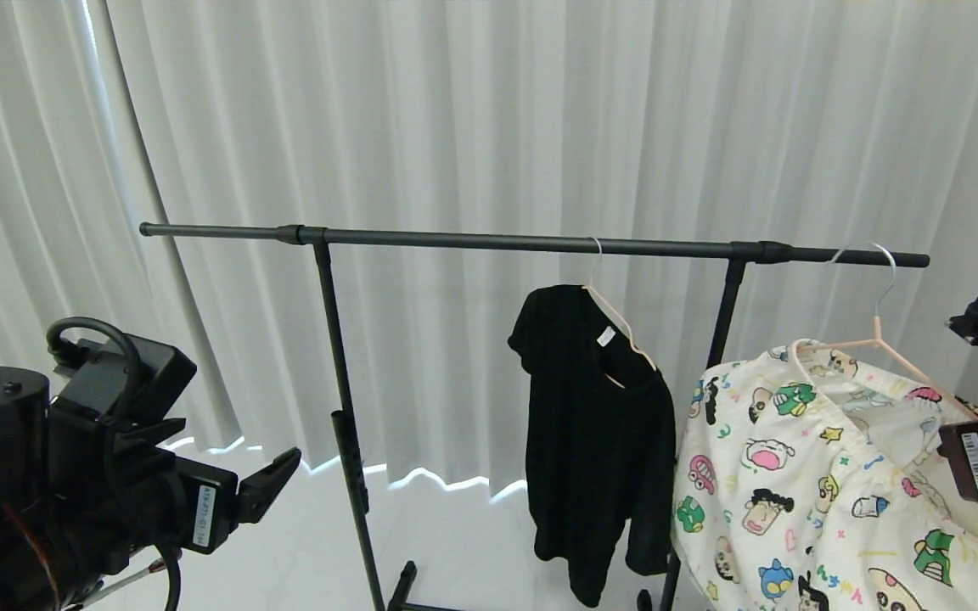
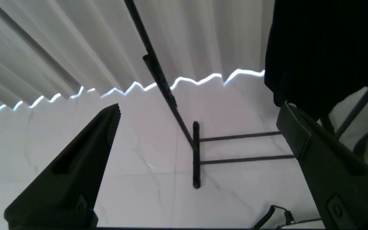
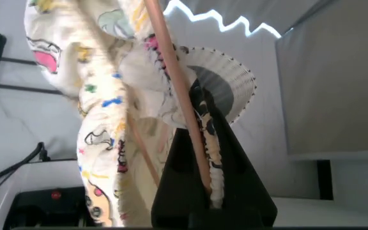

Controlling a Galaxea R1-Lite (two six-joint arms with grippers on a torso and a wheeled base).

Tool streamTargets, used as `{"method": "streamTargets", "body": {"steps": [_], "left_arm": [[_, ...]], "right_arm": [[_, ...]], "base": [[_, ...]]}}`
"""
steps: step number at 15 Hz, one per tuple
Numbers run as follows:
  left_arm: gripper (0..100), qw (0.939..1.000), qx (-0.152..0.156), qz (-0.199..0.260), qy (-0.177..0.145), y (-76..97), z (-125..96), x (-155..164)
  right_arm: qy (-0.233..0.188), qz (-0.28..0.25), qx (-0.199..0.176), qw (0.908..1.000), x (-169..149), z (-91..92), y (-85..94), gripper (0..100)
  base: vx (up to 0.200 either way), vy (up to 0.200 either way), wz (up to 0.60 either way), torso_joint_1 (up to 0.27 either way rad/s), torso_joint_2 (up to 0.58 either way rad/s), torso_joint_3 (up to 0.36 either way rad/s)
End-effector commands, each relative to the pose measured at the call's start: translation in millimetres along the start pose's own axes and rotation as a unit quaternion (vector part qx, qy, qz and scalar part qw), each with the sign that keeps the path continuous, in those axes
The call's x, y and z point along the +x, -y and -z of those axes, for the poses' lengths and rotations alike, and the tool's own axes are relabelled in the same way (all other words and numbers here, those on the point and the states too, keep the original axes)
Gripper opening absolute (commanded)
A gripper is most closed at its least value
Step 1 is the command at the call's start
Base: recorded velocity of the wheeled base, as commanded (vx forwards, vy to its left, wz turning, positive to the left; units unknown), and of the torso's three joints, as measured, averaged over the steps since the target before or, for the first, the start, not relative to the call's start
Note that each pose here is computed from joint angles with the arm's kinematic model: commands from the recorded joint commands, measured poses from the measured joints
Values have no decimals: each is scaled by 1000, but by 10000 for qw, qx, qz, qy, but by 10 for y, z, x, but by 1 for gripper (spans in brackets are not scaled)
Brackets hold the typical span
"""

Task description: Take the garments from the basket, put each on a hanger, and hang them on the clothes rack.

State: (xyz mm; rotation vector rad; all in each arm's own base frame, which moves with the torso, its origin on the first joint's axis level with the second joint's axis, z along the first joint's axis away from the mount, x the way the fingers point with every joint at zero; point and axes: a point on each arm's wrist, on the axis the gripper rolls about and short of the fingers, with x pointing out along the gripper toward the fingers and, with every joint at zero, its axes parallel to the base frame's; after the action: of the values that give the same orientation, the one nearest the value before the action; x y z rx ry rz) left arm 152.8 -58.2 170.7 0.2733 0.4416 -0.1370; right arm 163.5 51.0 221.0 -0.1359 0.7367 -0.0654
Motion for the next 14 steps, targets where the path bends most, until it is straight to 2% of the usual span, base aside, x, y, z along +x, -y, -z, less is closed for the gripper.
{"method": "streamTargets", "body": {"steps": [1,6,14], "left_arm": [[100,10000,-1,-1,1,0,0,1],[100,10000,11,1,-14,2,8,2],[100,10000,14,2,-21,3,9,5]], "right_arm": [[-11,8,-2,10000,4,0,0,0],[-4,7,-7,10000,-2,5,2,0],[-3,15,1,10000,-4,9,4,0]], "base": [[200,0,0,2,-7,-2],[200,0,0,2,1,4],[0,0,0,0,0,0]]}}
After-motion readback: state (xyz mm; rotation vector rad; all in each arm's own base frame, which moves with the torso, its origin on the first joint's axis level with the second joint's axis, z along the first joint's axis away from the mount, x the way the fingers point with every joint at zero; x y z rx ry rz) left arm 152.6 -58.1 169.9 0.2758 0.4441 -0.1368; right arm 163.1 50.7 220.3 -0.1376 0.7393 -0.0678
